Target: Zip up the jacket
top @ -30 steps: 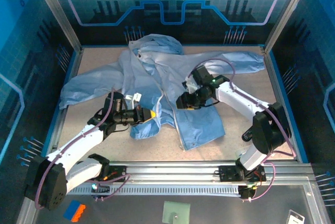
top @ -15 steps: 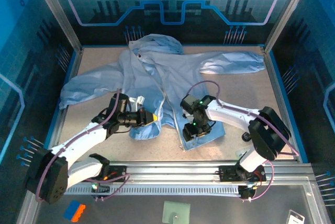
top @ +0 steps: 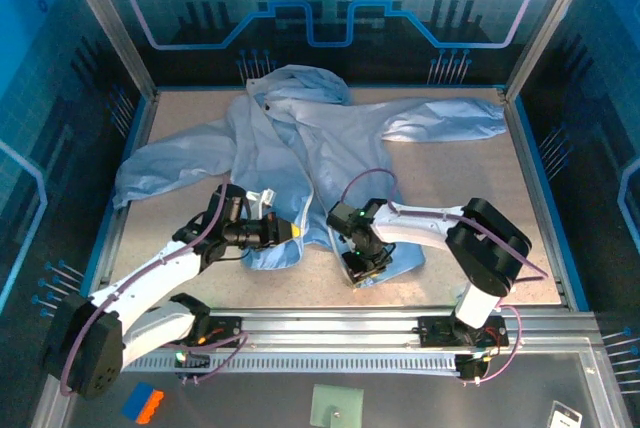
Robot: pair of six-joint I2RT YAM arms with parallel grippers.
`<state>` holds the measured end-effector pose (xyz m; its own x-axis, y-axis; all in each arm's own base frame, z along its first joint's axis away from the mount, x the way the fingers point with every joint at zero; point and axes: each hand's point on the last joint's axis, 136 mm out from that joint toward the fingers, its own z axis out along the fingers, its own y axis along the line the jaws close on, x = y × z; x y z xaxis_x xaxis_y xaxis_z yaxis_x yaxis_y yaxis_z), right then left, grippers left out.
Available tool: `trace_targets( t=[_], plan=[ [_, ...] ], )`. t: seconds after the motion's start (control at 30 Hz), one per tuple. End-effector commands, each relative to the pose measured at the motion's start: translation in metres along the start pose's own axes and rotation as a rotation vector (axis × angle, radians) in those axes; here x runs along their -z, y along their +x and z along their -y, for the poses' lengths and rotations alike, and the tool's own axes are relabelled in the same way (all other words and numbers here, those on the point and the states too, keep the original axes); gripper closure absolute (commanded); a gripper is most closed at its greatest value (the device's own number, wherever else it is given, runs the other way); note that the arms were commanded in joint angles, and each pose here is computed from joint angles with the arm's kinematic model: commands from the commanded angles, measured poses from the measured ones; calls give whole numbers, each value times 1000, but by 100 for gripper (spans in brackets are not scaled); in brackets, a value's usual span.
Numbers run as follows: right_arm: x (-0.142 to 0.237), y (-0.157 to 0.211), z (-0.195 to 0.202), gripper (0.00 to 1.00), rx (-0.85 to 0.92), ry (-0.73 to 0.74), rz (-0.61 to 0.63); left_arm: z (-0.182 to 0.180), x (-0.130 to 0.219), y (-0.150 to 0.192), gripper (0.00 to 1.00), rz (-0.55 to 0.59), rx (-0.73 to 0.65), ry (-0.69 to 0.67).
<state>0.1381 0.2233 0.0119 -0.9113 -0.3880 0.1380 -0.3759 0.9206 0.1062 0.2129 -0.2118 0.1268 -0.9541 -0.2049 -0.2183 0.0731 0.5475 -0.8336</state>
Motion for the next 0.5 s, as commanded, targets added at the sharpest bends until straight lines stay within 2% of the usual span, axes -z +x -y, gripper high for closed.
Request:
trace_targets(
  t=[0.0, 0.07, 0.13, 0.37, 0.47],
  plan=[
    [-7, 2, 3, 88, -9, 45, 12, -9, 0, 10, 100, -25, -18, -25],
    [11, -3, 2, 95, -2, 41, 66, -5, 0, 9, 100, -22, -24, -13],
    [33, -12, 1, 96, 10, 35, 131, -1, 1, 5, 100, -12, -37, -2],
    [110, -50, 4, 94, -6, -91, 285, 15, -8, -22, 100, 53, -34, 54],
    [127, -75, 3, 92, -9, -175, 331, 22, -17, -38, 100, 75, -20, 72]
  ],
)
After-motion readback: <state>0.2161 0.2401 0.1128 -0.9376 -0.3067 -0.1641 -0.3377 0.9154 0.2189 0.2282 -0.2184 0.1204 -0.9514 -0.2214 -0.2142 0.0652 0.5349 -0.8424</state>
